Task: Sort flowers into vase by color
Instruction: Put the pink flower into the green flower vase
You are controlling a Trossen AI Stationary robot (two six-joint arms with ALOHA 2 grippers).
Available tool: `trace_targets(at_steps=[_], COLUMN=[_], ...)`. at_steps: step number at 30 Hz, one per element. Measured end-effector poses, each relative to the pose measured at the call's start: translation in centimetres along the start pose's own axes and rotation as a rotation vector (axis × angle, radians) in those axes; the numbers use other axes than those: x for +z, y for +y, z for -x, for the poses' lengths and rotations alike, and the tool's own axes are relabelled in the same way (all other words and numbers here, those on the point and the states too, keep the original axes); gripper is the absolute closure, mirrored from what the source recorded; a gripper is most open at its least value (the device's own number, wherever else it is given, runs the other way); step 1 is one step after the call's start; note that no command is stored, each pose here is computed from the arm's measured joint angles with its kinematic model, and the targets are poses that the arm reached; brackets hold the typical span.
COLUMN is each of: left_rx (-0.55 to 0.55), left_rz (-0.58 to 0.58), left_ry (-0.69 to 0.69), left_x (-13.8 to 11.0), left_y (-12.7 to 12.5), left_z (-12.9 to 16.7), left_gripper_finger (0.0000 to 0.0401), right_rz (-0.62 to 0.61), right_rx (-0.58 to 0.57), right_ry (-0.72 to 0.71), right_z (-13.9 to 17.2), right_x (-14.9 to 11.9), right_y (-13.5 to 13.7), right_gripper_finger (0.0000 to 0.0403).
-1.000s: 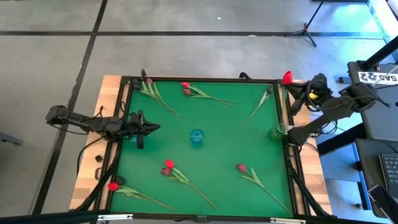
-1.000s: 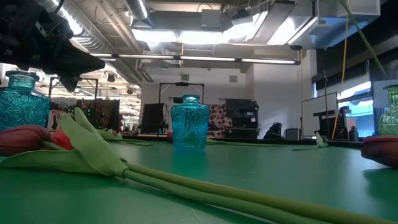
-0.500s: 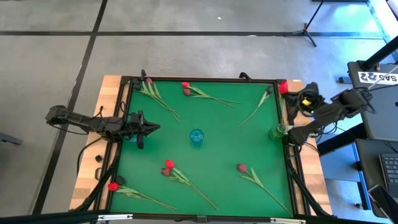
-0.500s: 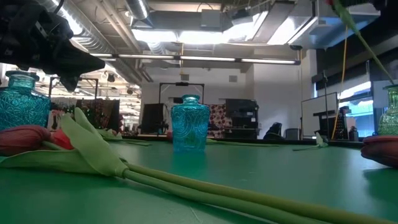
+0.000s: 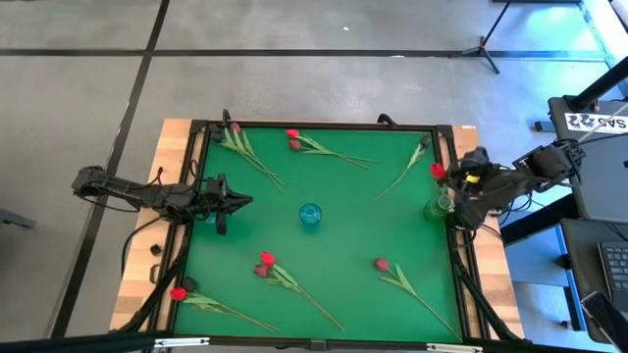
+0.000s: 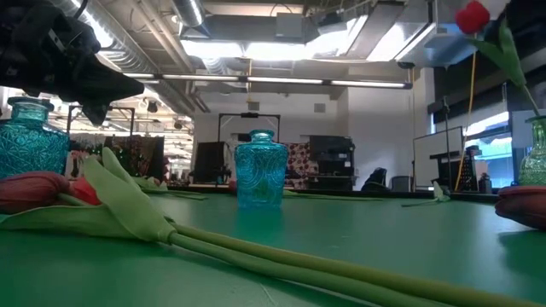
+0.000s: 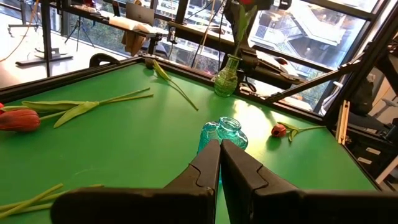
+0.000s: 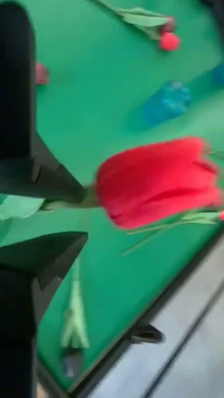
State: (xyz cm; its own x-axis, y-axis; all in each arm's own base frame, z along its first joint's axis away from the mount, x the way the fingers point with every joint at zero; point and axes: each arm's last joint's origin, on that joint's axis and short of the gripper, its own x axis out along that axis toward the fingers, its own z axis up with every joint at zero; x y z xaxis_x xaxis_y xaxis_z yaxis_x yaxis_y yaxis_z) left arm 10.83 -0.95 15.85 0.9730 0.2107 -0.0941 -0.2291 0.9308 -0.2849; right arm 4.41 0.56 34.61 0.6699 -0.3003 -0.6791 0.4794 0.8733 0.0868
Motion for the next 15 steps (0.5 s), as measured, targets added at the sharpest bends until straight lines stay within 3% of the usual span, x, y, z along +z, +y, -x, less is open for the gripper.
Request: trace_targets(at_steps=[7,15], left_rx=[0.000,0.000], left_rz=[0.000,0.000], left_ry=[0.000,0.000], left_x=[0.0,0.0], left_y=[0.0,0.0], left_z=[0.0,0.0], left_gripper_finger=[0.0390,0.0390], right_rz=[-0.018,-0.054], right_rx=[0.056,0.243], right_ry=[0.078,0.105], right_z=[1.5,4.4], right_x=[0.6,2.0], right_y=[-0.6,-1.5], right_gripper_finger=[0.0248,0.0242])
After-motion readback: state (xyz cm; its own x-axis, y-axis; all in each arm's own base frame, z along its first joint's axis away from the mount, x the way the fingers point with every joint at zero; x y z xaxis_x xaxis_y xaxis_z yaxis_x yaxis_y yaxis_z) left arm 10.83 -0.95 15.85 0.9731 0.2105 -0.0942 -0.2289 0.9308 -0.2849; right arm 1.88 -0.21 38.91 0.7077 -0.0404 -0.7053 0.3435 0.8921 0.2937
